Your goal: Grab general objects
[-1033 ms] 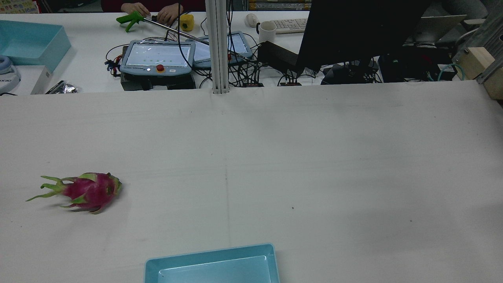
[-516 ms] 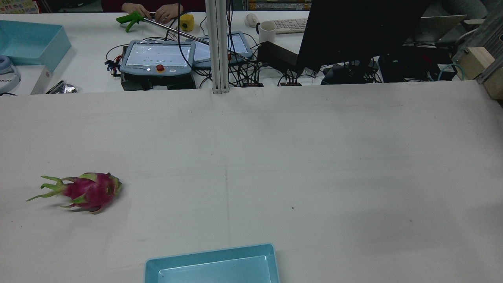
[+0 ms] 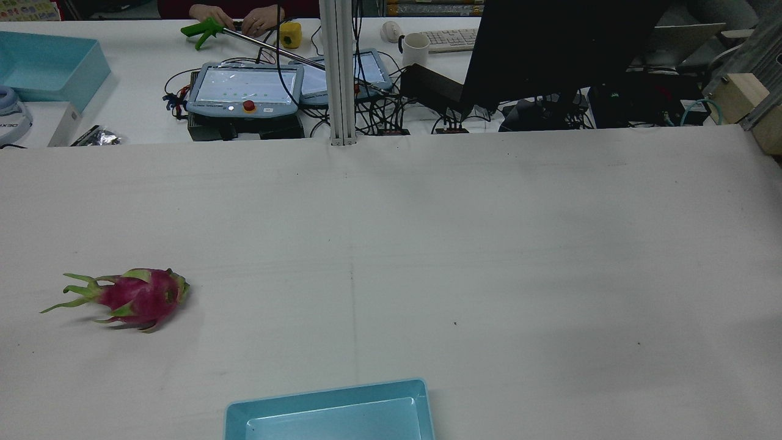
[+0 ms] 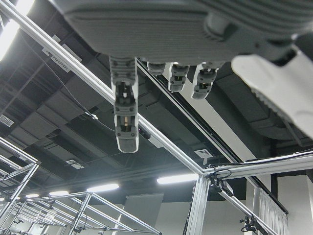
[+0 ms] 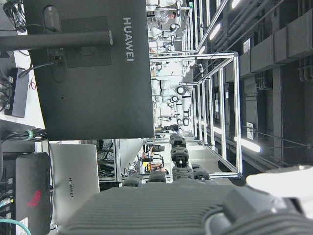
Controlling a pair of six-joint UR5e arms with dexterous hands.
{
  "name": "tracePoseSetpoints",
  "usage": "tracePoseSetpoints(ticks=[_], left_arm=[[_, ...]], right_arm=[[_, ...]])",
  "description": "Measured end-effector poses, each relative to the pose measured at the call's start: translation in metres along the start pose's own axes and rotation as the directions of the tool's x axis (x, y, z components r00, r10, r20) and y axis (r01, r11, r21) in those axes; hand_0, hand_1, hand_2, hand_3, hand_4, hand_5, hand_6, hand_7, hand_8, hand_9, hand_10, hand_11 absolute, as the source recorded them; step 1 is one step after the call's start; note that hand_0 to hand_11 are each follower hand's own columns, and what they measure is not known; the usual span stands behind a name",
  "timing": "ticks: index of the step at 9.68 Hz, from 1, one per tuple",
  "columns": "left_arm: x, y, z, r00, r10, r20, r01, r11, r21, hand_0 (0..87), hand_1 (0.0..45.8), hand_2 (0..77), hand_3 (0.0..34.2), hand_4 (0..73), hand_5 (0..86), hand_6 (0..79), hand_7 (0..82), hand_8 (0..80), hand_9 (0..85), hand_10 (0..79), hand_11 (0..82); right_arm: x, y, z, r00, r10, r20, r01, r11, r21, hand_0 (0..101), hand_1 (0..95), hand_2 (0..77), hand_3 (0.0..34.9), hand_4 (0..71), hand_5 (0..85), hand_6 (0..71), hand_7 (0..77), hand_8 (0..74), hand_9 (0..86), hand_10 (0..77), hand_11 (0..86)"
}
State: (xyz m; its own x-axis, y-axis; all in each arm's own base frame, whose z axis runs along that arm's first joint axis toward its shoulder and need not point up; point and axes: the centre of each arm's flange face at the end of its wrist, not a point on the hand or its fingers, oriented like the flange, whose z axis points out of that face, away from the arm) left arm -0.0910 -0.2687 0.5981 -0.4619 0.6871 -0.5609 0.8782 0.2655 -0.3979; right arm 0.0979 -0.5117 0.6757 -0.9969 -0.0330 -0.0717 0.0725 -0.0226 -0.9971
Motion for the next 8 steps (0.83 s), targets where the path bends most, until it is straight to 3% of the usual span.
tracePoseSetpoints(ticks=[1,2,3,4,5,6,7,8], left_arm=[[-0.002,0.000,-0.002,1.000,-0.003,0.015,0.003,1.000,0.000,48.1,0.0,1.1,1.4,0.0,4.4,1.1,12.5,3.8,2.2,65.4,1.6],[-0.004,0.000,-0.004,0.999,-0.011,0.039,0.011,1.000,-0.003,48.1,0.0,1.1,1.4,0.0,4.4,1.1,12.5,3.8,2.2,65.4,1.6],[-0.006,0.001,-0.006,0.998,-0.037,0.060,0.038,0.999,-0.013,48.7,0.0,1.1,9.7,0.0,3.3,1.1,8.7,3.3,2.2,65.4,1.6],[-0.008,0.004,-0.005,0.993,-0.082,0.086,0.085,0.996,-0.034,48.7,0.0,1.1,9.7,0.0,3.3,1.1,8.7,3.3,2.2,65.4,1.6],[-0.012,0.009,-0.004,0.981,-0.137,0.134,0.146,0.988,-0.055,54.4,0.0,1.1,7.9,9.3,13.6,5.5,14.7,1.6,2.2,65.4,1.1],[-0.018,0.013,-0.005,0.958,-0.192,0.211,0.212,0.975,-0.072,54.4,0.0,1.1,7.9,9.3,13.6,5.5,14.7,1.6,2.2,65.4,1.1],[-0.028,0.019,-0.007,0.919,-0.241,0.311,0.280,0.956,-0.088,54.2,0.0,1.1,3.0,9.3,18.0,4.4,14.7,1.6,2.2,65.4,1.1],[-0.037,0.023,-0.010,0.867,-0.285,0.409,0.348,0.933,-0.089,54.1,0.0,1.1,3.4,2.2,15.8,3.8,15.3,1.6,1.6,65.4,1.1]], right_arm=[[0.000,0.000,0.000,1.000,0.000,0.000,0.000,1.000,0.000,0,6.0,1.6,0.0,0.0,0.0,0.0,0.0,0.0,1.1,0.0,0.5],[0.000,0.000,0.000,1.000,0.000,0.000,0.000,1.000,0.000,0,6.0,1.6,0.0,0.0,0.0,0.0,0.0,0.0,1.1,0.0,0.5],[0.000,0.000,0.000,1.000,0.000,0.000,0.000,1.000,0.000,0,6.0,1.6,0.0,0.0,0.0,0.0,0.0,0.0,1.1,0.0,0.5],[0.000,0.000,0.000,1.000,0.000,0.000,0.000,1.000,0.000,0,6.0,1.6,0.0,0.0,0.0,0.0,0.0,0.0,1.1,0.0,0.5],[0.000,0.000,0.000,1.000,0.000,0.000,0.000,1.000,0.000,0,6.0,1.6,0.0,0.0,0.0,0.0,0.0,0.0,1.1,0.0,0.5],[0.000,0.000,0.000,1.000,0.000,0.000,0.000,1.000,0.000,0,6.0,1.6,0.0,0.0,0.0,0.0,0.0,0.0,1.1,0.0,0.5],[0.000,0.000,0.000,1.000,0.000,0.000,0.000,1.000,0.000,0,6.0,1.6,0.0,0.0,0.0,0.0,0.0,0.0,1.1,0.0,0.5],[0.000,0.000,0.000,1.000,0.000,0.000,0.000,1.000,0.000,0,6.0,1.6,0.0,0.0,0.0,0.0,0.0,0.0,1.1,0.0,0.5]])
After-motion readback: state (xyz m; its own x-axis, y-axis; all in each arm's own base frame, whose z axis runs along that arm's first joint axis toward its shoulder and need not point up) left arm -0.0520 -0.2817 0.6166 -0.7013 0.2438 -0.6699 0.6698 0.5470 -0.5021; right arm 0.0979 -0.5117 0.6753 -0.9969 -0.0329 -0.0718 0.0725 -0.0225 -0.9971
